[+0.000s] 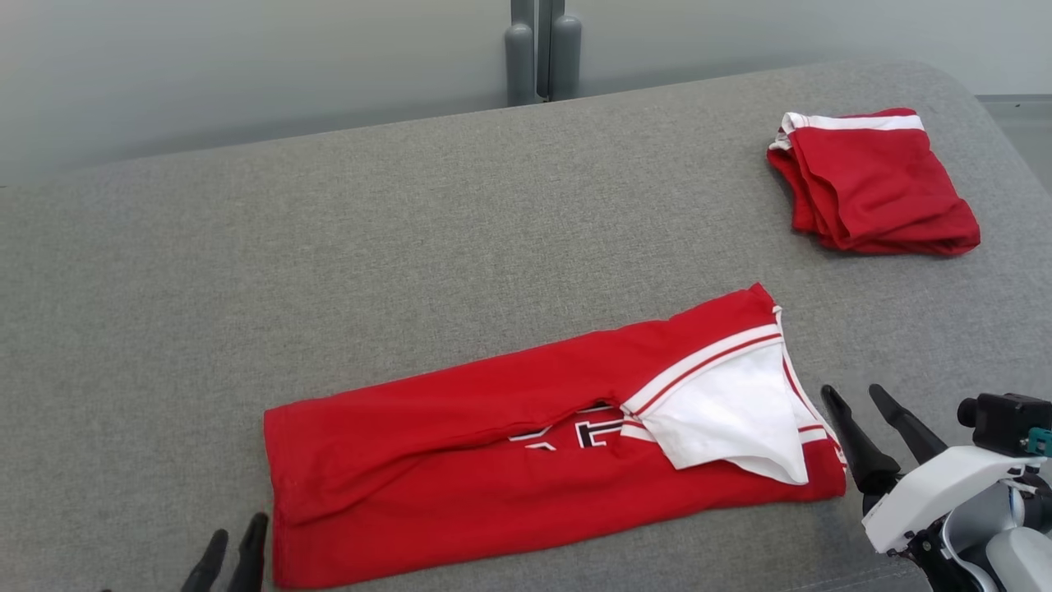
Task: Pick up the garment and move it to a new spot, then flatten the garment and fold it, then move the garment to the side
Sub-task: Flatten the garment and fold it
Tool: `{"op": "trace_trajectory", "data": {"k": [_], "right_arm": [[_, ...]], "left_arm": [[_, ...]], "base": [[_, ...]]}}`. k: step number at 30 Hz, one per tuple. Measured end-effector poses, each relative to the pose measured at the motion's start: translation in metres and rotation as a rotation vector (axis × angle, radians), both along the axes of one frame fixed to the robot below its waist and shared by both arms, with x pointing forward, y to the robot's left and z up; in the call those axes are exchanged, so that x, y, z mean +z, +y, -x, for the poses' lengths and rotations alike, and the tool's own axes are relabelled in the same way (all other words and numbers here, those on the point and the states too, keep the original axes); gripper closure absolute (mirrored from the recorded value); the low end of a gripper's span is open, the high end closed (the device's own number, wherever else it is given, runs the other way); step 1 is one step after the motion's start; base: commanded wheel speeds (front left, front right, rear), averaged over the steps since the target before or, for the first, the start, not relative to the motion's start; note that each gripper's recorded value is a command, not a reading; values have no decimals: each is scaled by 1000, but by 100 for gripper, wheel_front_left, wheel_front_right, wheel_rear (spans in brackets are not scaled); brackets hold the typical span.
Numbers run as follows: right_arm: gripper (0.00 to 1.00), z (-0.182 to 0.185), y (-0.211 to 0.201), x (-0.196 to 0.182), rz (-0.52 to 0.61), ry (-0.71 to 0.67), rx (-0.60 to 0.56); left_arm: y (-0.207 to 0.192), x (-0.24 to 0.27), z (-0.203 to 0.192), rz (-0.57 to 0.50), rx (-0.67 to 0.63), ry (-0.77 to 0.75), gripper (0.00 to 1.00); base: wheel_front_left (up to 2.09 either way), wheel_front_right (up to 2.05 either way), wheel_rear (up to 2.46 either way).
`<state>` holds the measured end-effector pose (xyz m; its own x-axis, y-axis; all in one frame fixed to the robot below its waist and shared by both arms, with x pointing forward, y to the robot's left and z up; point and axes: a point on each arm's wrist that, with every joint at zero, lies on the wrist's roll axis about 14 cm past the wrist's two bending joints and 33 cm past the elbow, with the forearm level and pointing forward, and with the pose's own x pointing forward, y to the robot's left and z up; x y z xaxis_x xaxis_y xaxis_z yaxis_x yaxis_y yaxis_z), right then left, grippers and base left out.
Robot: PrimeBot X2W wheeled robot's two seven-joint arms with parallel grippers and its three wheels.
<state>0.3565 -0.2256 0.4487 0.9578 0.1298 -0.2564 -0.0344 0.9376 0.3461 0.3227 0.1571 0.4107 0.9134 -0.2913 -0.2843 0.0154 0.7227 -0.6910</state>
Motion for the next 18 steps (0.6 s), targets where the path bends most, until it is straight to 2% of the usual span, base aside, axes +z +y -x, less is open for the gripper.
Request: {"op": "trace_trajectory", "data": {"k": [5, 18], "right_arm": [[0, -3, -3, 6, 16, -19, -5], [0, -24, -2, 20, 131, -18, 43]], "left_arm": [[20, 15, -8, -88, 39, -84, 0], [19, 63, -24, -304, 68, -317, 0]], "base": [[0, 0, 0], [0, 0, 0]]}}
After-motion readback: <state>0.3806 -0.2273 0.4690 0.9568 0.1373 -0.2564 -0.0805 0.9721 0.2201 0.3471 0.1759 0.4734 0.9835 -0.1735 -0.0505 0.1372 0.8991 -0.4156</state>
